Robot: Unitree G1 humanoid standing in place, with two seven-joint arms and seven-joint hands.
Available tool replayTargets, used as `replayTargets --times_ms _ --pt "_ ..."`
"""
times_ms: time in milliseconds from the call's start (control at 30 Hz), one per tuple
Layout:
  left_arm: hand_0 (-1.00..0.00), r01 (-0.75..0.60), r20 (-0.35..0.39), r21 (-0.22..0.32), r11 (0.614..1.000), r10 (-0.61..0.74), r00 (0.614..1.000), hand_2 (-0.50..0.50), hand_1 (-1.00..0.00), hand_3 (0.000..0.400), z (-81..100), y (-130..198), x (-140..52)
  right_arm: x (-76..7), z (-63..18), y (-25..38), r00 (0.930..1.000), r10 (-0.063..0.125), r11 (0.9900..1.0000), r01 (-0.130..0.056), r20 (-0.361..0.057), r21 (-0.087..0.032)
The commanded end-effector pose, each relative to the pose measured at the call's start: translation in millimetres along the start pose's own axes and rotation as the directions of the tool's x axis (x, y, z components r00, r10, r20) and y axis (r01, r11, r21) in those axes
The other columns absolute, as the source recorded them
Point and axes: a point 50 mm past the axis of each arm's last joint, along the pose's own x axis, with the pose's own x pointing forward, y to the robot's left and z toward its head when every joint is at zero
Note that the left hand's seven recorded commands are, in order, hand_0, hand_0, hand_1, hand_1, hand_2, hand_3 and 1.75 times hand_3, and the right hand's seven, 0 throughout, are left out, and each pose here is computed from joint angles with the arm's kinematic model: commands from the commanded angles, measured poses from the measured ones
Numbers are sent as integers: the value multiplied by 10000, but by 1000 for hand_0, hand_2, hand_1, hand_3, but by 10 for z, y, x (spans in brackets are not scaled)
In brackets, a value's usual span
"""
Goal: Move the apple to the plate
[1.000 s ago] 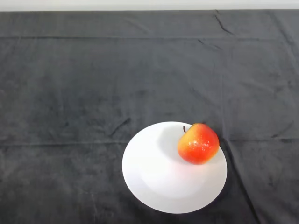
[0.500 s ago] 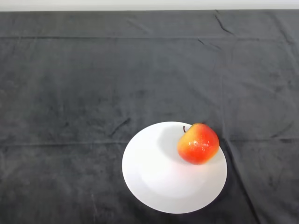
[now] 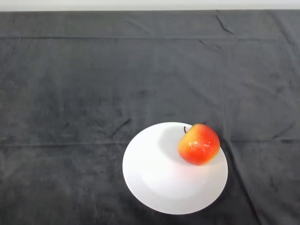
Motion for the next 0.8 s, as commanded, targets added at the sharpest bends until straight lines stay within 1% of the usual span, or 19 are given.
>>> replayTargets --times_ms 33,800 --pt "0 -298 -59 163 9994 299 9995 0 0 0 -8 91 50 73 -26 103 9994 334 9994 -334 -127 74" --pt "0 -244 -104 164 9996 245 9996 0 0 0 -14 82 44 73 -26 103 9994 334 9994 -333 -127 73"
